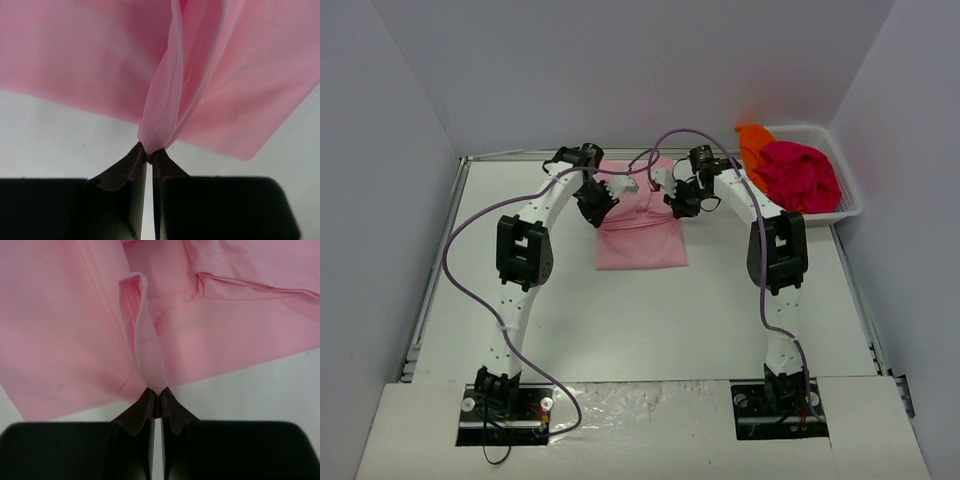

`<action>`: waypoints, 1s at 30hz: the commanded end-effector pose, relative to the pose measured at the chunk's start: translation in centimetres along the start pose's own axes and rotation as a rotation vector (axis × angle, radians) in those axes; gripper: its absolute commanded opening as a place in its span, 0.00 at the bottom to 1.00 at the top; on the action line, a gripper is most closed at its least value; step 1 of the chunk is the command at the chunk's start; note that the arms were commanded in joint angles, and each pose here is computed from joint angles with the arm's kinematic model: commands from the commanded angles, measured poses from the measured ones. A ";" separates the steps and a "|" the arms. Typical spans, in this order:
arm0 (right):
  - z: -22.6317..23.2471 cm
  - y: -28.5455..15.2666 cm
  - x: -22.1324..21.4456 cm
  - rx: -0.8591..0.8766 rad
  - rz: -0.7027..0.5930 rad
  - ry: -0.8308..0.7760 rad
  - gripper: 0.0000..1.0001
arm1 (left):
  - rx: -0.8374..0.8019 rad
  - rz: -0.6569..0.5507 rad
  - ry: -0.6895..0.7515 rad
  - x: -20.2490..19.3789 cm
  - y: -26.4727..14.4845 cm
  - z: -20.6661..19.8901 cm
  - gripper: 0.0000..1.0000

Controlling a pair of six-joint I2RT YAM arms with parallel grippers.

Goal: Fold and stack the t-shirts
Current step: Fold the folded rectangular tshirt in 1/3 of the way

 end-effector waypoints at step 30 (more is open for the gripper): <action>-1.7 -5.6 2.1 -0.206 -0.045 0.129 0.27 | 0.234 -0.355 -0.126 2.2 -8.9 -1.1 0.34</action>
Point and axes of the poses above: each gripper's point midway between its finger pads, its own y axis out along the fingers, its own z axis along the line the jaws close on, x = y × z, the point moved 6 cm from there along -y, back along the fingers, and after that the axes turned 14 degrees about -y, right-handed, at the moved point
